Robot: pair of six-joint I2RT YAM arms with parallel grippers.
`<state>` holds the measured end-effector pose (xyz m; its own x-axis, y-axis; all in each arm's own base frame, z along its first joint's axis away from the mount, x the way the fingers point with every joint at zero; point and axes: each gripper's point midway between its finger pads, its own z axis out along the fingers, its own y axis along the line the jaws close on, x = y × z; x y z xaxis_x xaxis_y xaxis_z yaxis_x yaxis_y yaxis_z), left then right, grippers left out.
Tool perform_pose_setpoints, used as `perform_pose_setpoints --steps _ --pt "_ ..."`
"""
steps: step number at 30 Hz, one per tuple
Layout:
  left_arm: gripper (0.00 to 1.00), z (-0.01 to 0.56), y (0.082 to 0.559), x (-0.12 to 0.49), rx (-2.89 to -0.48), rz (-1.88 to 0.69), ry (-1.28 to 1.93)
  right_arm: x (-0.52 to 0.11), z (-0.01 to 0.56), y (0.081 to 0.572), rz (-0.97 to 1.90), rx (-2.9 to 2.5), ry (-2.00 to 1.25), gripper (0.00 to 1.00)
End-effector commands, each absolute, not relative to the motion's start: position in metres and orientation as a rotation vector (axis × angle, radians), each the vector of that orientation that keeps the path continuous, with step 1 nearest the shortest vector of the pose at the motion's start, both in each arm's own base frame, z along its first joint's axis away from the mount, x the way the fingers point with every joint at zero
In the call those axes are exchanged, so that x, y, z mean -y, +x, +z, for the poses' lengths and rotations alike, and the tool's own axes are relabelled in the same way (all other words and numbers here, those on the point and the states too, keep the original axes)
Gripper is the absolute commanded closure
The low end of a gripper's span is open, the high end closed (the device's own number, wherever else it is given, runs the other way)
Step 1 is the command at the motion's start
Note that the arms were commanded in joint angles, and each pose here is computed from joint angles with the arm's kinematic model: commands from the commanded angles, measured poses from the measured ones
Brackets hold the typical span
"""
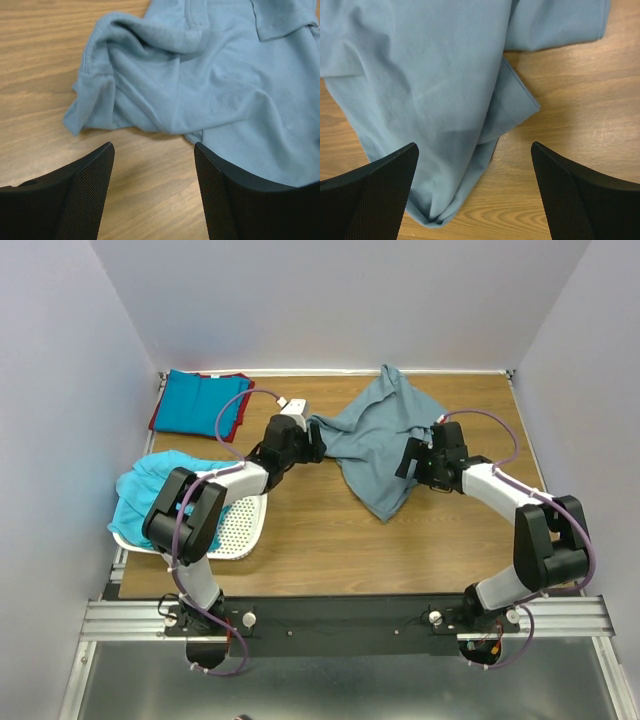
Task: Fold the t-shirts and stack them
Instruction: Flatten the tshirt out
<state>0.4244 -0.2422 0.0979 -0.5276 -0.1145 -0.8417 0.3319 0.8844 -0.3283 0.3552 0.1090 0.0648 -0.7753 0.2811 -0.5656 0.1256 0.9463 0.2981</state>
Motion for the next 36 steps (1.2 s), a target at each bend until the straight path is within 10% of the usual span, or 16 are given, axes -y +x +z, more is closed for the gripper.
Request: perform_pose_setpoints --steps 1,23,26,29,32,36 --pt "0.27 0.113 0.450 0.241 -1.990 -0.491 0.142 -0.120 0.057 0.353 0.399 -2.447 0.297 0.00" --pt "0.25 0.084 0.476 0.226 -2.049 -0.339 0.110 -0.130 0.031 0.367 0.433 -2.488 0.277 0.19" --pt "0.45 0.079 0.479 0.231 -2.058 -0.377 0.137 -0.133 0.029 0.369 0.447 -2.495 0.262 0.47" --pt "0.95 0.085 0.475 0.237 -2.052 -0.422 0.170 -0.133 0.031 0.369 0.448 -2.490 0.255 0.70" --pt "1.00 0.100 0.469 0.237 -2.027 -0.449 0.185 -0.132 0.045 0.371 0.447 -2.454 0.247 0.98" --pt "1.00 0.145 0.452 0.236 -1.952 -0.510 0.187 -0.127 0.078 0.372 0.434 -2.369 0.235 1.00"
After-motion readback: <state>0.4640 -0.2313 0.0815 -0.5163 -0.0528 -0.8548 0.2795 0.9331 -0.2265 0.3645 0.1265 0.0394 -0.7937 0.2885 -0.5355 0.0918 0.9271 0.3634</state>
